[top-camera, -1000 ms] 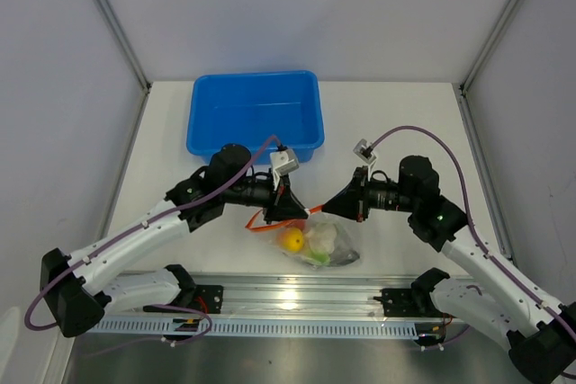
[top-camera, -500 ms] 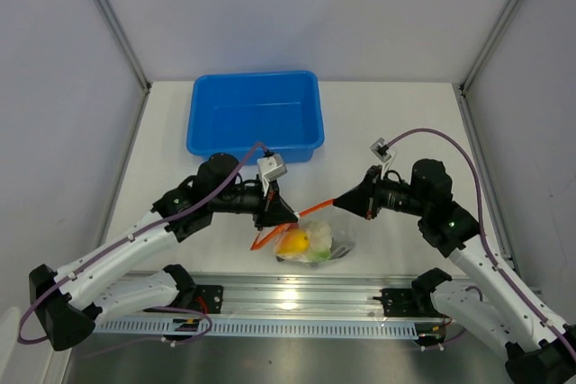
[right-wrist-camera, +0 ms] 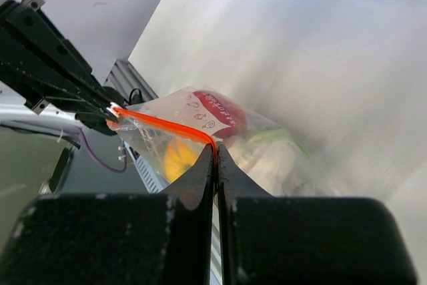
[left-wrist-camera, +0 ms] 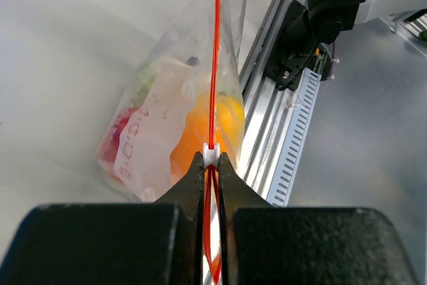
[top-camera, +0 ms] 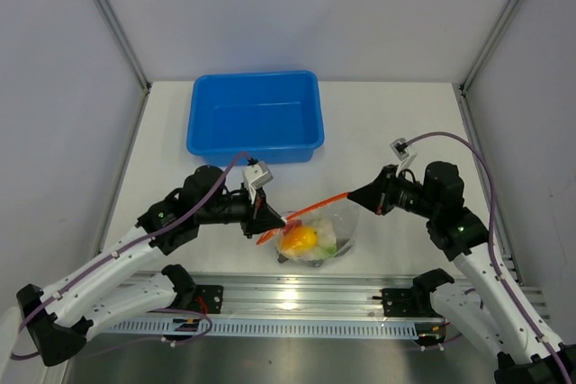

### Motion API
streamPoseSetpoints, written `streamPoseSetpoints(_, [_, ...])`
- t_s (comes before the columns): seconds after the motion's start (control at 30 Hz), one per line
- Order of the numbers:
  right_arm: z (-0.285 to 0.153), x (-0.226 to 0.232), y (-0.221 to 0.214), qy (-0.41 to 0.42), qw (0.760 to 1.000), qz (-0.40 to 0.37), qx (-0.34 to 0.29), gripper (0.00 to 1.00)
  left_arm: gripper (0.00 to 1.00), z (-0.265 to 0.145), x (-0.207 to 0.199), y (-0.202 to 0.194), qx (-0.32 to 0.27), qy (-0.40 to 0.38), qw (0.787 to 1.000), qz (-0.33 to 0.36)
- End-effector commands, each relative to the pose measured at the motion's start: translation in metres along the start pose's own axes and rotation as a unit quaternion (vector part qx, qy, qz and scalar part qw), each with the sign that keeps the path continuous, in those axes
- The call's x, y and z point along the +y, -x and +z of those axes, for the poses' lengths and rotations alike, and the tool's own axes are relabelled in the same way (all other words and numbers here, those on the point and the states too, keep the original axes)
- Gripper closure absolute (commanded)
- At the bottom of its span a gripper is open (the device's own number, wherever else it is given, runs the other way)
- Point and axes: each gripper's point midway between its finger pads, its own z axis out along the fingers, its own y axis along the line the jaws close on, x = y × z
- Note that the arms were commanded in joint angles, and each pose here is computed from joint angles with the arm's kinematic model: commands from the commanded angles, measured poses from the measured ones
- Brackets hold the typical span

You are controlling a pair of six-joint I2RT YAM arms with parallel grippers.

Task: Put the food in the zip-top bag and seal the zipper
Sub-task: Zip the zipper food storage bag at the center of the board.

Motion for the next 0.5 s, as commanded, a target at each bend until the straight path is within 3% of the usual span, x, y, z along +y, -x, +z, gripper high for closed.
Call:
streamPoseSetpoints(0.0, [-0.007,-0.019,0.013,-0.052,0.998,0.008,-0.037,1.00,0.99,-0.008,0.009,-0.019,0.022,0.033,0.999,-0.031])
streamPoseSetpoints(0.47, [-0.012,-0.037,0.013,-0.083,0.995,0.024,-0.049,1.00,0.99,-0.030,0.031,-0.038,0.008,0.125,0.989,-0.082])
